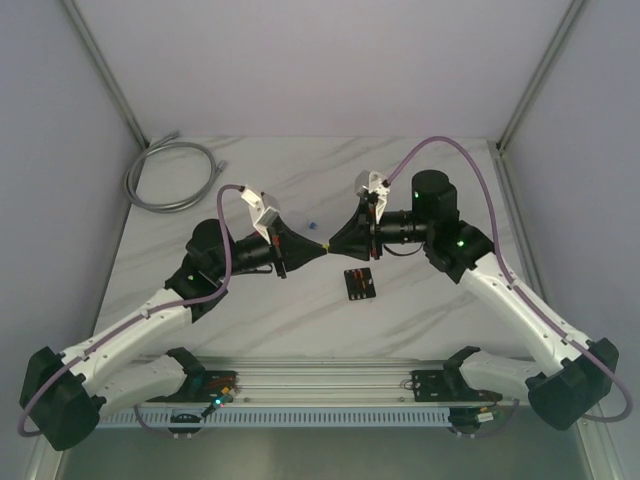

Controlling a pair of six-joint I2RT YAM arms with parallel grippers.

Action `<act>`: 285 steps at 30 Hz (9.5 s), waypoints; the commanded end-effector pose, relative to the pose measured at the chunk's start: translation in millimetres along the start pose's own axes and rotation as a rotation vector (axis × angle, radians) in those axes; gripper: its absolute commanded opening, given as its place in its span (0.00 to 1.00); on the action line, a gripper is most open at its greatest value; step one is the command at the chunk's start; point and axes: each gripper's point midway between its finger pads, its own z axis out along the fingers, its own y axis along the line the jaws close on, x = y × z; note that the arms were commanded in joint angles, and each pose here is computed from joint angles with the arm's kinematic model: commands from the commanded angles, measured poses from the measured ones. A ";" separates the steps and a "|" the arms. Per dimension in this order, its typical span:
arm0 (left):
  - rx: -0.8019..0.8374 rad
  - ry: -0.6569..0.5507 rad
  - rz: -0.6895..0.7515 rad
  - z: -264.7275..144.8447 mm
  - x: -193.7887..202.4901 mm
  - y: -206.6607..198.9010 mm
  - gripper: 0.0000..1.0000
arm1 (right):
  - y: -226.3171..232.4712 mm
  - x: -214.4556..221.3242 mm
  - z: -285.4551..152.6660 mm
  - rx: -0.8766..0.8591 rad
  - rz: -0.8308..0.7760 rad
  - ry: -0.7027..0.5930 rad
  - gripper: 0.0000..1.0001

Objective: Snap on the fuse box
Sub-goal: Pick up the fuse from the center of the board, then install the fuse at the fuse box base.

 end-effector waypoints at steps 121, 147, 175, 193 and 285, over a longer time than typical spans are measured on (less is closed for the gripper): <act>-1.183 -0.015 0.146 -177.3 -21.0 158.4 1.00 | -113.7 246.4 -3.4 1.226 0.601 0.550 0.00; -1.178 -0.012 0.139 -177.1 -19.3 159.0 1.00 | -111.4 254.7 -6.2 1.256 0.636 0.576 0.00; -1.174 -0.015 0.134 -177.3 -19.7 159.3 1.00 | -111.7 253.3 -4.2 1.249 0.636 0.573 0.00; -1.172 -0.019 0.132 -177.8 -20.1 158.6 1.00 | -106.0 260.0 -3.2 1.226 0.660 0.605 0.00; -1.162 -0.038 0.130 -179.6 -22.9 154.9 1.00 | -83.9 318.8 -24.2 1.133 0.793 0.930 0.00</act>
